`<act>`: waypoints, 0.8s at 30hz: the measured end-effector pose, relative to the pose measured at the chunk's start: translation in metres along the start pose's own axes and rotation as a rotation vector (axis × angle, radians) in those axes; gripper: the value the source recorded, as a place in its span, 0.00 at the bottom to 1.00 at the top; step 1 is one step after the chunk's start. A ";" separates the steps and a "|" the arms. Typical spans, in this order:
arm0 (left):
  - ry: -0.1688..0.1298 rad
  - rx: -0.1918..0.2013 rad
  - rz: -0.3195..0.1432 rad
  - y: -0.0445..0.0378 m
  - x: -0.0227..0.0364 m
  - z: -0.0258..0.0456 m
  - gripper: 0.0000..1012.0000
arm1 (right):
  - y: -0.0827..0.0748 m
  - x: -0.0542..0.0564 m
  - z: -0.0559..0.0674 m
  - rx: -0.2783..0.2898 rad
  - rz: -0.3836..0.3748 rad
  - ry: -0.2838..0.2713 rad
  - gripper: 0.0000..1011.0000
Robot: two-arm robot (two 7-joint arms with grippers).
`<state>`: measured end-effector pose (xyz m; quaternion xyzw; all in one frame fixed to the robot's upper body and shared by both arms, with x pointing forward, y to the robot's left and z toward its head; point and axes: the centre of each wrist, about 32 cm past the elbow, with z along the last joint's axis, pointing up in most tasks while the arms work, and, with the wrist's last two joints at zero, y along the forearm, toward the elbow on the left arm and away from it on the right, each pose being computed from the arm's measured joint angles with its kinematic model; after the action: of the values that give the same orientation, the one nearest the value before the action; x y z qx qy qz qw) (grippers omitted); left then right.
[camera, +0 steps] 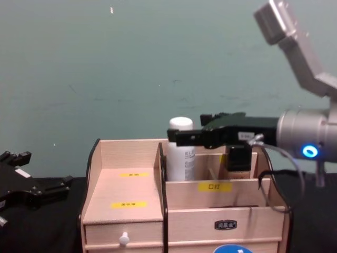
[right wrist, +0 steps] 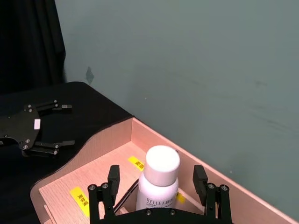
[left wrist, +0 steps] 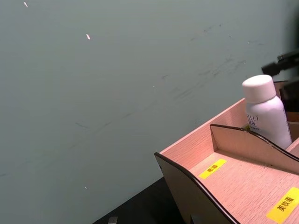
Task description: Pick up the facial cleanser and watermelon frost from the table and place them into the tiered storage box.
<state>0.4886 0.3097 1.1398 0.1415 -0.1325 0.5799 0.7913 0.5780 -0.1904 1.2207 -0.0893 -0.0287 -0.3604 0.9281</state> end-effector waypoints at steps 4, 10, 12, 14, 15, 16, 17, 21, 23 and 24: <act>0.000 0.000 0.000 0.0000 0.0000 0.0000 1.00 | -0.014 -0.002 0.011 0.014 -0.003 -0.021 0.99; 0.000 0.000 0.000 0.0000 0.0000 0.0000 1.00 | -0.048 -0.012 0.027 0.020 -0.010 -0.047 0.99; 0.000 0.000 0.000 0.0000 0.0000 0.0000 1.00 | -0.064 -0.020 0.031 0.010 -0.012 -0.053 0.99; 0.000 0.000 0.000 0.0000 0.0000 0.0000 1.00 | -0.075 -0.026 0.033 0.003 -0.017 -0.053 0.99; 0.000 0.000 0.000 0.0000 0.0000 0.0000 1.00 | -0.085 -0.032 0.035 -0.008 -0.026 -0.049 0.99; 0.000 0.000 0.000 0.0000 0.0000 0.0000 1.00 | -0.090 -0.036 0.035 -0.011 -0.029 -0.048 0.99; 0.000 0.000 0.000 0.0000 0.0000 0.0000 1.00 | -0.095 -0.039 0.036 -0.018 -0.034 -0.044 0.99; 0.000 0.000 0.000 0.0000 0.0000 0.0000 1.00 | -0.116 -0.056 0.034 -0.049 -0.051 -0.018 0.99; 0.000 0.000 0.000 0.0000 0.0000 0.0000 1.00 | -0.128 -0.067 0.031 -0.074 -0.059 0.001 0.99; 0.000 0.000 0.000 0.0000 0.0000 0.0000 1.00 | -0.133 -0.073 0.029 -0.090 -0.062 0.010 0.99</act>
<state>0.4886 0.3097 1.1398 0.1415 -0.1324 0.5799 0.7913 0.4346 -0.2331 1.2598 -0.1280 -0.0106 -0.3902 0.9117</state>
